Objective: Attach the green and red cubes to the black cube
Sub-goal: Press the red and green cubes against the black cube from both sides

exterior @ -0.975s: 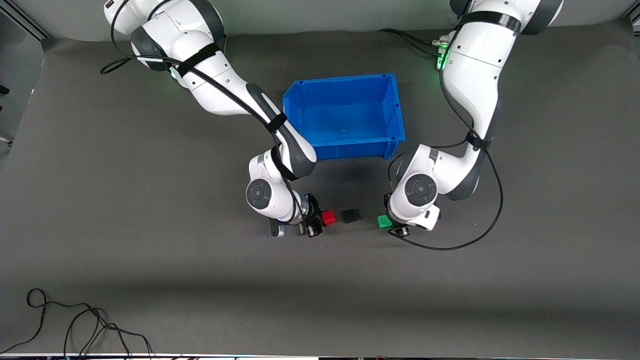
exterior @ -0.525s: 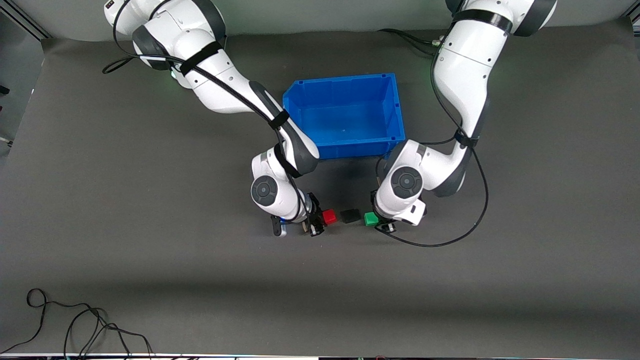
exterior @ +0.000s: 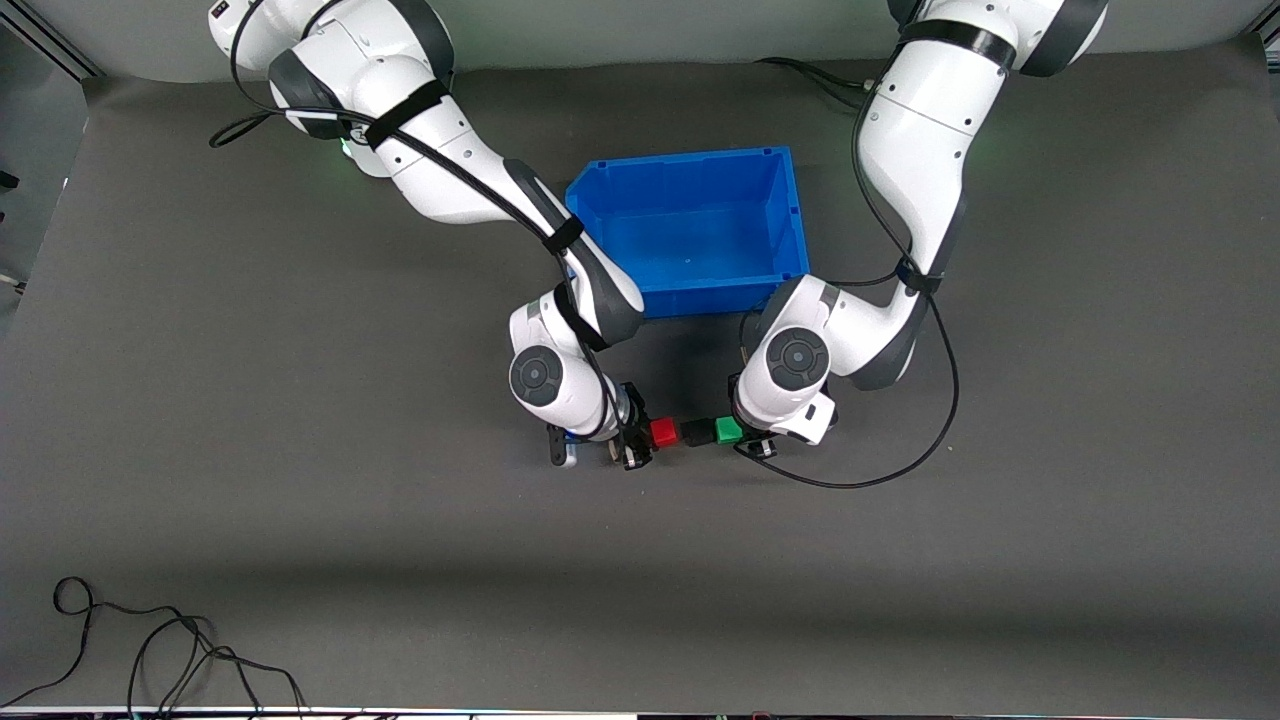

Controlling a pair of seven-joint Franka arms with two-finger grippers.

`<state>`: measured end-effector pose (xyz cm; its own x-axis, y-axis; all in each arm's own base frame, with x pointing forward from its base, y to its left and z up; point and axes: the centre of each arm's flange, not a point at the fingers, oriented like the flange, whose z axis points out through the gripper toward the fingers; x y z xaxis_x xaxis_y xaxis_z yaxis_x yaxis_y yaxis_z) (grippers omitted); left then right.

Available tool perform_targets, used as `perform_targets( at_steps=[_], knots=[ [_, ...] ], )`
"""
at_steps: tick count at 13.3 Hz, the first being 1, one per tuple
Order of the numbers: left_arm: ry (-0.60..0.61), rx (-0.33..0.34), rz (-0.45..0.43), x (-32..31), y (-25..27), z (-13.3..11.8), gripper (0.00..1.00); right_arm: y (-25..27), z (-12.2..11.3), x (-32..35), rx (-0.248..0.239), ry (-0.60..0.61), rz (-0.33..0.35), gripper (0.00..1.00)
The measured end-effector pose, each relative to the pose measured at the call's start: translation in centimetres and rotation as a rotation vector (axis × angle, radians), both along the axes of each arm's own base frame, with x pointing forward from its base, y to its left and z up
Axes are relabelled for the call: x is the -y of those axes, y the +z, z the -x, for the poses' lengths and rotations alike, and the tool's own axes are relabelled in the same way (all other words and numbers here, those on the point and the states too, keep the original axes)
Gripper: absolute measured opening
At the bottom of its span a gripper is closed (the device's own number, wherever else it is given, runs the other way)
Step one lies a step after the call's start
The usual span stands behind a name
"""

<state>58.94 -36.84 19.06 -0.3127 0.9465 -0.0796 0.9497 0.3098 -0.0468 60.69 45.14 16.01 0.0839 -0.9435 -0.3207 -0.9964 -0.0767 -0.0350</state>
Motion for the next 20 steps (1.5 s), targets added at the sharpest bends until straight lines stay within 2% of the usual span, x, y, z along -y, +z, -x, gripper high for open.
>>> perform_targets(
  at_steps=[6, 11, 14, 15, 16, 17, 20],
  knots=[
    [-0.01, -0.006, 0.007, 0.7, -0.1, 0.4, 0.39, -0.1, -0.4, -0.7, -0.025, -0.115, -0.012, 0.39],
    [0.0, -0.008, 0.006, 0.7, -0.2, 0.4, 0.39, -0.1, -0.5, -0.8, -0.027, -0.127, -0.013, 0.39],
    [0.003, -0.002, 0.01, 0.7, 0.1, 0.3, 0.39, -0.5, -0.6, -1.2, 0.017, -0.1, 0.006, 0.65],
    [0.004, 0.003, 0.013, 0.8, 0.3, 0.1, 0.39, -0.8, -0.6, -1.3, 0.024, -0.094, 0.012, 0.77],
    [0.007, 0.008, 0.016, 0.9, 0.5, 0.0, 0.39, -1.1, -0.6, -1.3, 0.026, -0.09, 0.016, 0.84],
    [0.009, 0.011, 0.018, 1.0, 0.7, -0.1, 0.39, -1.3, -0.6, -1.3, 0.025, -0.088, 0.02, 0.97],
    [0.01, 0.007, 0.016, 1.0, 0.4, -0.1, 0.39, -1.3, -0.5, -1.4, 0.028, -0.085, 0.02, 1.0]
  ],
)
